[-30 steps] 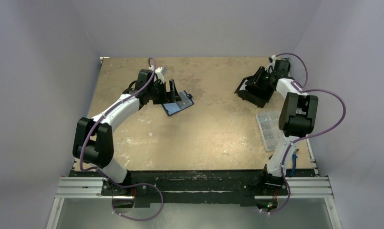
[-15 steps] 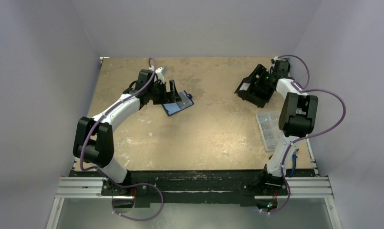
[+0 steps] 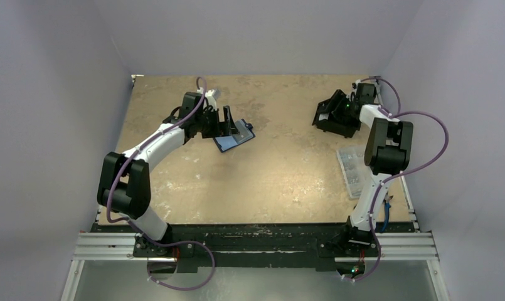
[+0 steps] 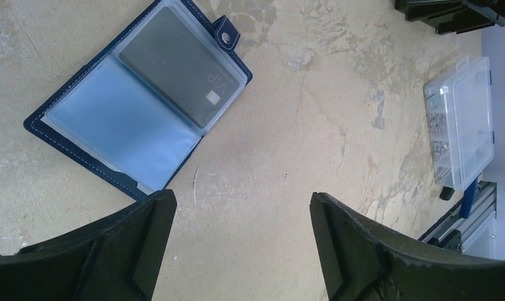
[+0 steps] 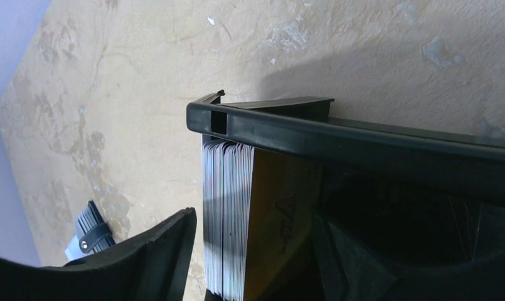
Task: Put the credit cards into the card holder
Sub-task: Pick up the credit card from the storage box.
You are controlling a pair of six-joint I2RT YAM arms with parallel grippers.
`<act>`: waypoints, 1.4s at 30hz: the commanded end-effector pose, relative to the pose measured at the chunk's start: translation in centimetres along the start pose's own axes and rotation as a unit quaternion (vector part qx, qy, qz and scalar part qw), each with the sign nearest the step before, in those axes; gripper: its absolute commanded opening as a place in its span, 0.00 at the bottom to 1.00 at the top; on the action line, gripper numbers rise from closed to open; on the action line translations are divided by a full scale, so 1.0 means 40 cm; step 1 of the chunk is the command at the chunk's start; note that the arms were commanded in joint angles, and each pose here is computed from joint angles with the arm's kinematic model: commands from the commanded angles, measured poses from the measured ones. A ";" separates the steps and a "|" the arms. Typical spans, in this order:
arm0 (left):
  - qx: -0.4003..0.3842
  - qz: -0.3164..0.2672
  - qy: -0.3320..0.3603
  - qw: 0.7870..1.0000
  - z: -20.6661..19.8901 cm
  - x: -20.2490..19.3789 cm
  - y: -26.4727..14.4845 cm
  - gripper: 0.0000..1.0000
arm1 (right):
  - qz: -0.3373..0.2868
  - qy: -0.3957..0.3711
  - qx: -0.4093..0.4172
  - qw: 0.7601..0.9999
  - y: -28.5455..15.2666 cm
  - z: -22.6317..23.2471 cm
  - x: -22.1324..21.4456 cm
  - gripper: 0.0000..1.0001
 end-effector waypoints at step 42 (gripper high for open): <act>-0.012 0.003 0.012 1.000 0.006 0.003 0.018 0.85 | -0.045 -0.028 0.089 0.995 -0.069 0.072 0.050 0.46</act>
Point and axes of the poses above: each gripper's point midway between its finger pads, its own y axis out along the fingers, its own z axis along the line the jaws close on, x = y × z, the point moved 7 cm from there along -y, back along the fingers, and after that the axes turned 11 degrees about -y, right-handed, at the moved point
